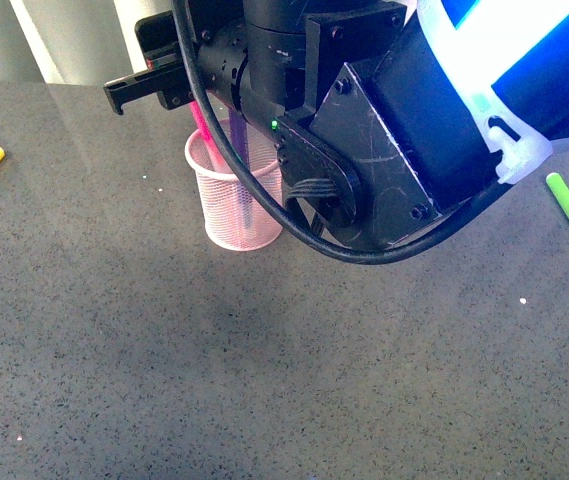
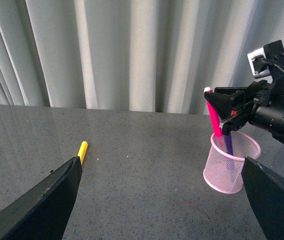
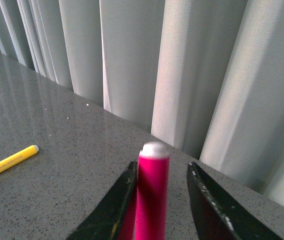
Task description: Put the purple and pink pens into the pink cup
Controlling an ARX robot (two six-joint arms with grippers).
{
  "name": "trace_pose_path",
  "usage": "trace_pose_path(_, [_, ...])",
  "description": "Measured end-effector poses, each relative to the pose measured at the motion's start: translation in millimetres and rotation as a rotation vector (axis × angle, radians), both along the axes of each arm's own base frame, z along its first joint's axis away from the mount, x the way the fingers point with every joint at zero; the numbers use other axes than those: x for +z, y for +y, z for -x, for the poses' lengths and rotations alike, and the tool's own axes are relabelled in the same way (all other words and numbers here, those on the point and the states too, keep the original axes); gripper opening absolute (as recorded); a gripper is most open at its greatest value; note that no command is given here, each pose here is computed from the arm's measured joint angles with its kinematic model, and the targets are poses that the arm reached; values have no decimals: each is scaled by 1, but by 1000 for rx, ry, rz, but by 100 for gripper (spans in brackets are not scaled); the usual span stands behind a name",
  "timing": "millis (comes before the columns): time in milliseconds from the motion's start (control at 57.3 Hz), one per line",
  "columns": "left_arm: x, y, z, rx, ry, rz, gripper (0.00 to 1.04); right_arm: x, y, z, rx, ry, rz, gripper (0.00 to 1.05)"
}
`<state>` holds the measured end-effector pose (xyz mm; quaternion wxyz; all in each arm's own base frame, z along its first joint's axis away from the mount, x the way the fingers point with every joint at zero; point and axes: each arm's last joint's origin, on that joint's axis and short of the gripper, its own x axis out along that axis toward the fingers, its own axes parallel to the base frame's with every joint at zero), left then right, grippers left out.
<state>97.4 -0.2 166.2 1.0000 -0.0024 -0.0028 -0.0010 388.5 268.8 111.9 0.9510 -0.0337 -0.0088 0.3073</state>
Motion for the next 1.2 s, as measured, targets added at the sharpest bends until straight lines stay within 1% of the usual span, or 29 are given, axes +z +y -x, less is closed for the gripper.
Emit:
trace_pose_path(17, [0,0,0,0,0,0,98,0,0,0,0,5,-2,44])
trace_pose_path(87, [0,0,0,0,0,0,98,0,-2,1,-6,12,-7,58])
trace_pose_path(296, [0,0,0,0,0,0,98,16,-12,3,-31,4,-24,91])
trace_pose_path(314, [0,0,0,0,0,0,98,20,-14,4,-42,1,-26,96])
trace_pose_path(331, [0,0,0,0,0,0,98,23,-17,5,-50,-2,-28,99])
trace_pose_path(349, [0,0,0,0,0,0,98,25,-19,6,-60,-4,-30,100])
trace_pose_path(401, [0,0,0,0,0,0,98,33,-29,9,-92,-9,-33,97])
trace_pose_path(523, [0,0,0,0,0,0,98,51,-62,19,-213,1,-37,98])
trace_pose_path(558, [0,0,0,0,0,0,98,57,-76,24,-255,15,-36,98])
trace_pose_path(610, [0,0,0,0,0,0,98,69,-112,38,-337,74,-53,98])
trace_pose_path(680, [0,0,0,0,0,0,98,79,-151,60,-447,130,-63,98])
trace_pose_path(767, [0,0,0,0,0,0,98,85,-190,88,-576,179,-55,98])
trace_pose_path(820, [0,0,0,0,0,0,98,85,-211,109,-622,221,-48,98])
trace_pose_path(854, [0,0,0,0,0,0,98,84,-220,121,-640,248,-38,98])
trace_pose_path(907, [0,0,0,0,0,0,98,84,-229,135,-664,263,-40,98])
trace_pose_path(1046, [0,0,0,-1,0,0,98,86,-229,138,-645,250,-49,97])
trace_pose_path(1081, [0,0,0,0,0,0,98,84,-229,138,-633,205,-58,93])
trace_pose_path(1116, [0,0,0,0,0,0,98,81,-231,143,-618,135,-62,85])
trace_pose_path(1168, [0,0,0,2,-1,0,98,78,-233,149,-608,85,-70,78])
trace_pose_path(1203, [0,0,0,2,0,0,98,77,-236,156,-604,53,-75,71])
